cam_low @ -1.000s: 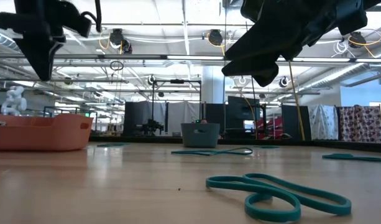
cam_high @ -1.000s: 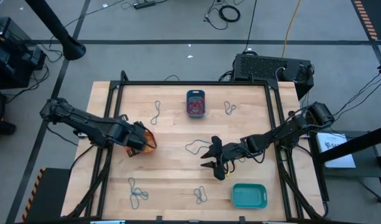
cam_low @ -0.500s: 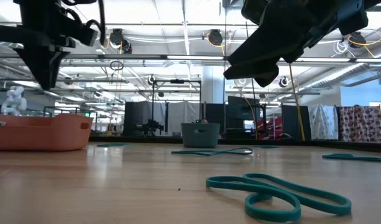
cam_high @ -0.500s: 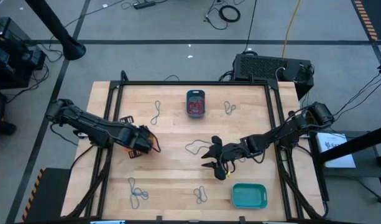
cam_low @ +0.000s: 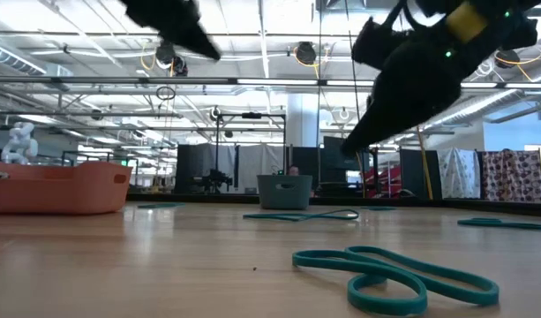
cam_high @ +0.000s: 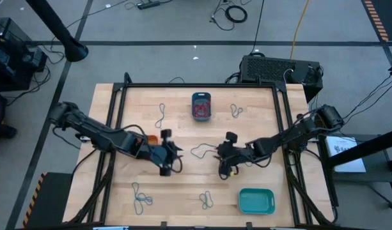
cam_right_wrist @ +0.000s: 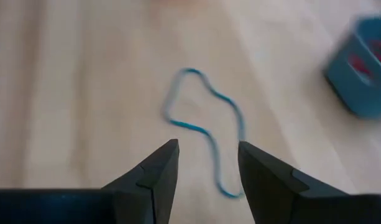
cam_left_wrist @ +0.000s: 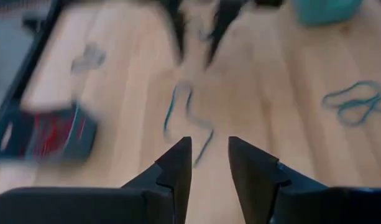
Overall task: Sort rubber bands into baskets
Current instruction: Put the center blue rubber band into the light blue bin
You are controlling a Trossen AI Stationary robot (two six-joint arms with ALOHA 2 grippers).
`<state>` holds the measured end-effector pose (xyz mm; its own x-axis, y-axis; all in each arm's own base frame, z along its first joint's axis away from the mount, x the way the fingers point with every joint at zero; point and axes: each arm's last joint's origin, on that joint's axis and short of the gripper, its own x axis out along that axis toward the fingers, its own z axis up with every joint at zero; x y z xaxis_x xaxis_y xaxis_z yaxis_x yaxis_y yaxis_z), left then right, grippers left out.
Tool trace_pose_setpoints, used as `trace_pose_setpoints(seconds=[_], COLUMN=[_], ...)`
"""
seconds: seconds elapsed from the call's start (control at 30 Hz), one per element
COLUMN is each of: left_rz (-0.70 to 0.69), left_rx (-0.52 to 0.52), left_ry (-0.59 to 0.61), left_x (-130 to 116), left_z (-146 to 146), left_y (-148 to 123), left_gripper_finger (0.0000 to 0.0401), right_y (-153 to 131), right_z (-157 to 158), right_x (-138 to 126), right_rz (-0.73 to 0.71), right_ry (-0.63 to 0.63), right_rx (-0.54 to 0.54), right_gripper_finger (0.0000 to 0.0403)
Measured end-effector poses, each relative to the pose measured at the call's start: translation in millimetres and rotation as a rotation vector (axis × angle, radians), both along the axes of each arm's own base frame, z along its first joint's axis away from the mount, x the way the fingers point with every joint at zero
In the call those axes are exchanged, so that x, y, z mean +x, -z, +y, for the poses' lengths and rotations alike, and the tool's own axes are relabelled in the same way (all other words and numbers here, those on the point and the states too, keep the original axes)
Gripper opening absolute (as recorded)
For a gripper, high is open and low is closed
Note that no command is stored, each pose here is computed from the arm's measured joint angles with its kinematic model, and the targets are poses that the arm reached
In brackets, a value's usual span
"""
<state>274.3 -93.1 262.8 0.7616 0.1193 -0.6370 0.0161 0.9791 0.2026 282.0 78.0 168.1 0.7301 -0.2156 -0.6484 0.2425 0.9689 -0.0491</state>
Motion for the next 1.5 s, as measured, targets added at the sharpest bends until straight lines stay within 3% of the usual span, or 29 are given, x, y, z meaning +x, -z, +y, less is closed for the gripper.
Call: trace_pose_setpoints(seconds=[0.1, 0.23, 0.4, 0.53, 0.67, 0.83, 0.93, 1.07, 1.2, 1.37, 1.5], left_rz=[-0.094, -0.356, -0.606, -0.704, -0.672, -0.523, -0.505, -0.475, -0.436, -0.431, -0.427], left_rx=[0.040, 0.043, -0.049, -0.108, -0.097, -0.048, -0.041, -0.030, -0.060, -0.071, -0.101], left_ry=[0.090, 0.151, 0.073, 0.051, 0.055, 0.064, 0.067, 0.060, 0.039, 0.037, 0.021], left_x=[8.0, 5.1, -18.4, -33.5, -38.0, -39.5, -39.9, -39.9, -40.6, -39.2, -39.3], left_z=[-9.9, -12.1, 7.7, 14.2, 15.6, 16.2, 16.3, 18.4, 18.9, 18.2, 18.2], left_y=[2.3, 17.9, 45.2, 59.6, 68.5, 83.2, 84.9, 87.9, 92.6, 95.2, 96.0], left_gripper_finger=[0.0114, 0.0114, 0.0114, 0.0114, 0.0114, 0.0114, 0.0114, 0.0114, 0.0114, 0.0114, 0.0114], right_y=[2.9, 16.5, 41.8, 57.4, 66.9, 69.9, 69.0, 62.3, 43.5, -2.9, -34.2], right_z=[-8.7, -21.7, -41.7, -49.8, -56.6, -58.6, -57.0, -56.2, -53.0, -46.5, -33.1], right_x=[-1.2, -4.3, -3.9, 5.5, 11.4, 11.3, 10.3, 5.4, -1.8, -9.7, -23.2], right_rz=[0.014, 0.027, 0.061, 0.077, 0.075, 0.108, 0.125, 0.155, 0.139, -0.020, -0.109], right_ry=[0.102, 0.174, 0.252, 0.179, 0.160, 0.128, 0.097, 0.083, 0.016, -0.084, -0.179], right_rx=[0.039, 0.053, 0.072, 0.136, 0.186, 0.244, 0.278, 0.319, 0.395, 0.417, 0.517], right_gripper_finger=[0.0160, 0.0160, 0.0160, 0.0160, 0.0160, 0.0150, 0.0111, 0.0024, 0.0011, 0.0003, 0.0002])
